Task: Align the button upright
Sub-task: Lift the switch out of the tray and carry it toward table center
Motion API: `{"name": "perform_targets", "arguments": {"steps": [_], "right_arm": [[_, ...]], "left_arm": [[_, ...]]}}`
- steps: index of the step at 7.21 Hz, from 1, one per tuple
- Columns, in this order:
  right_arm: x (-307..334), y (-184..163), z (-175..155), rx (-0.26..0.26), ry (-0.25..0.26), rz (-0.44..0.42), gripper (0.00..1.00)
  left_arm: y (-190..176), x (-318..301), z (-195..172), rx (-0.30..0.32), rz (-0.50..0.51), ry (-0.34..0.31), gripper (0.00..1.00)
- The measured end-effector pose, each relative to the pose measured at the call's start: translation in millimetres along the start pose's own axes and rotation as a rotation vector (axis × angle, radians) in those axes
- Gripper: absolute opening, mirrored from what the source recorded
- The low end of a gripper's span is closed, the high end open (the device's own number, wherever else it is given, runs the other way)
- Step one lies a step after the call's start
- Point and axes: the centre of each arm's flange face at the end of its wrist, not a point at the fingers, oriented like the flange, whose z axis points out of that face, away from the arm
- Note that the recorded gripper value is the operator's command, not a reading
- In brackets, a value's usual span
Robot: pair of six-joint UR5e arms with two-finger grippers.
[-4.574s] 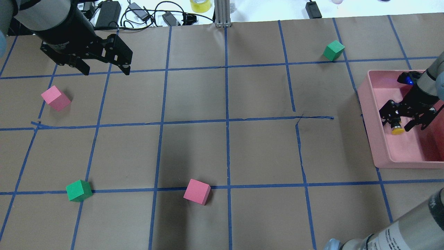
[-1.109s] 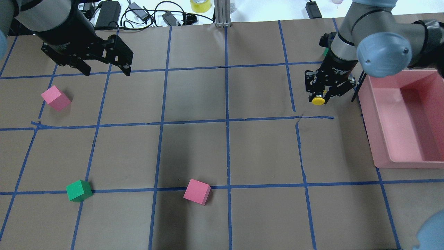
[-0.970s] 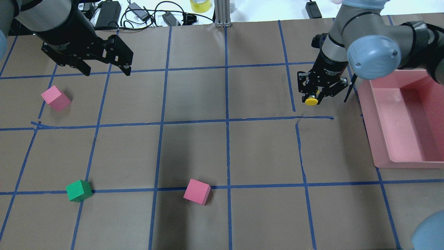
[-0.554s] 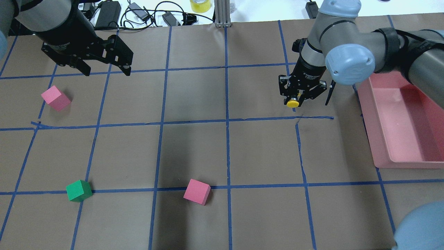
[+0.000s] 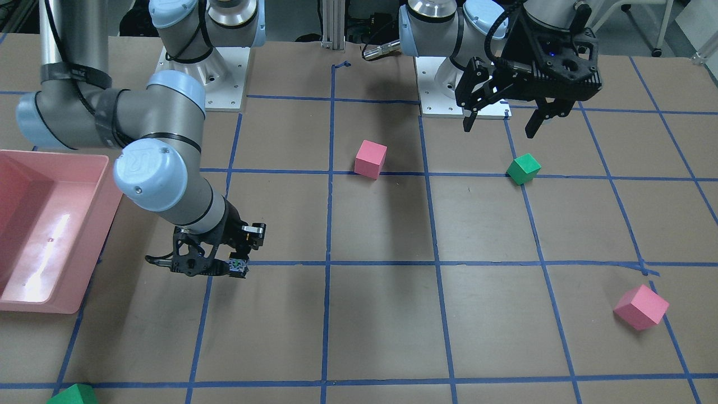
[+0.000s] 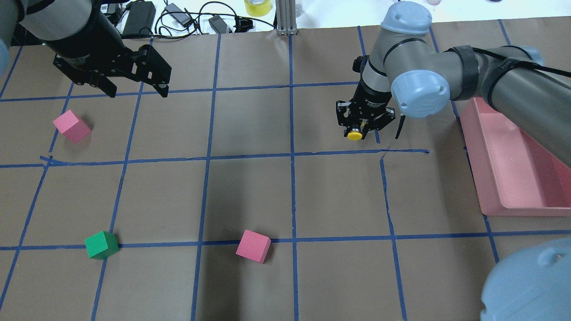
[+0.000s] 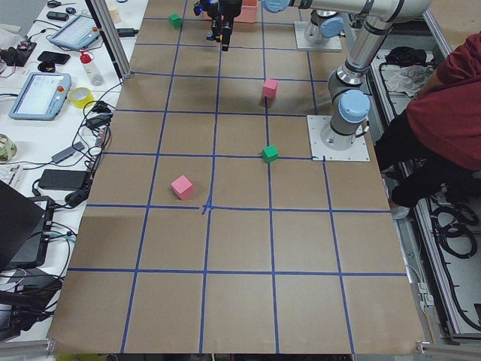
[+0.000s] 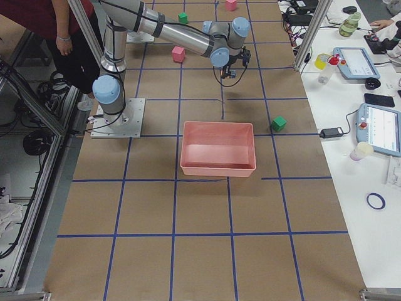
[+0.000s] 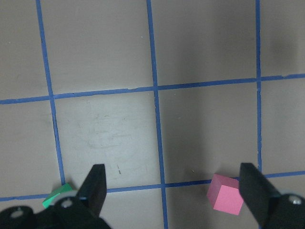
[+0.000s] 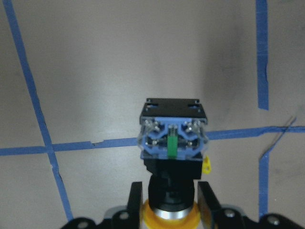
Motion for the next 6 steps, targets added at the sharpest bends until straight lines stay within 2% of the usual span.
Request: {"name": "perform_targets", "arguments": {"steps": [3,6], "right_arm": [[-39.9,-8.8,21.0,0.009,-0.004,-0.013,0.00],[-74.6,-21.3,27.0,0.023,-0.006,-0.021,0.00]], "left_arm": [[0.0,0.0,0.0,0.000,0.001,0.000,1.00],[0.0,-0.3,-0.6,0.001,0.004,-0.003,1.00]]}}
